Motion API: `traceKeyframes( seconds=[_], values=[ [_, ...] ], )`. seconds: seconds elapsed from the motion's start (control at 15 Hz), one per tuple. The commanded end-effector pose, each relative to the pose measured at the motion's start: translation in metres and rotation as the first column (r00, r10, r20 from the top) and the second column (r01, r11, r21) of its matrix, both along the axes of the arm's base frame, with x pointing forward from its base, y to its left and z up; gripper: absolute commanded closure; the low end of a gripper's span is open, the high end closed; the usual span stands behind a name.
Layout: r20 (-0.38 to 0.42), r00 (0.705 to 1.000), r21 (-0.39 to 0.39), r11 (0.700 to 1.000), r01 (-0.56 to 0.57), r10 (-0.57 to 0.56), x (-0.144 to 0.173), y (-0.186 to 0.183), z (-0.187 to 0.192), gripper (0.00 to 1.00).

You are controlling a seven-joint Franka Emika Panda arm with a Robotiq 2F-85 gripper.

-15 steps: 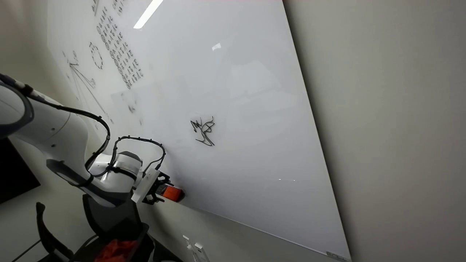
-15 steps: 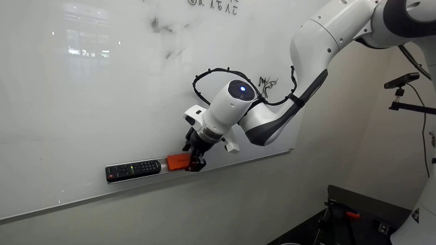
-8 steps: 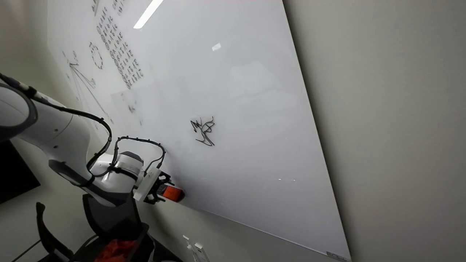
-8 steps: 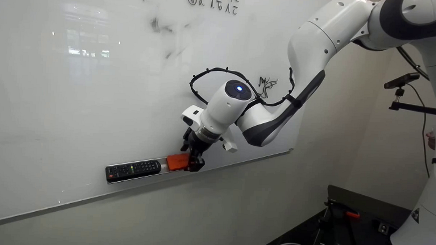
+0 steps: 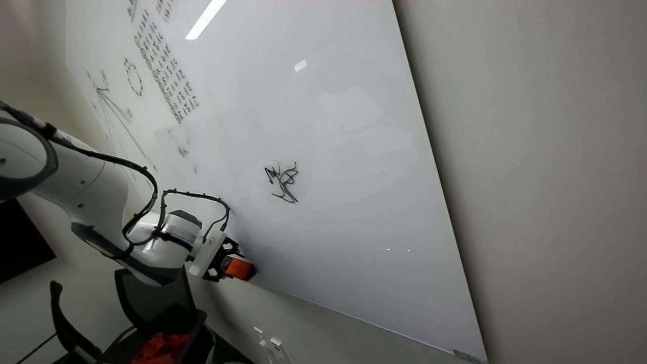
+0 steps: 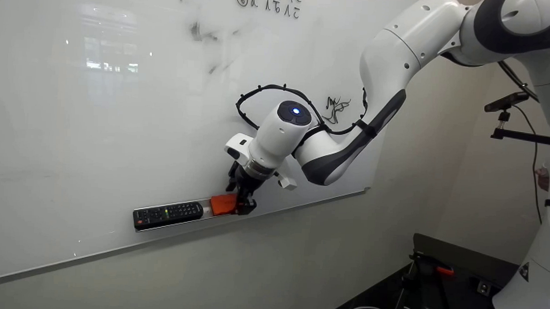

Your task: Use the whiteboard eraser to erase the scribble on the whiteboard

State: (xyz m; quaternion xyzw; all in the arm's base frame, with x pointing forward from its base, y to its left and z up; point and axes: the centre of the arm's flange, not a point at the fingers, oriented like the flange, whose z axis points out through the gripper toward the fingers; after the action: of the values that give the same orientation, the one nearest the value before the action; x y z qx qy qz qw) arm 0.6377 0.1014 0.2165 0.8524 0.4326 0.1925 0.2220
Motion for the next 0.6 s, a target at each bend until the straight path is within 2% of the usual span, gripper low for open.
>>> traceKeyframes(
  seconds=[0.0,0.53],
  values=[
    [-0.008,1.0,-0.028,1.0,-0.001,0.001,0.0161,-0.0019,0.003,0.25],
    [-0.014,1.0,-0.034,0.999,-0.001,0.0,0.0203,-0.0019,-0.0001,0.31]
  ],
)
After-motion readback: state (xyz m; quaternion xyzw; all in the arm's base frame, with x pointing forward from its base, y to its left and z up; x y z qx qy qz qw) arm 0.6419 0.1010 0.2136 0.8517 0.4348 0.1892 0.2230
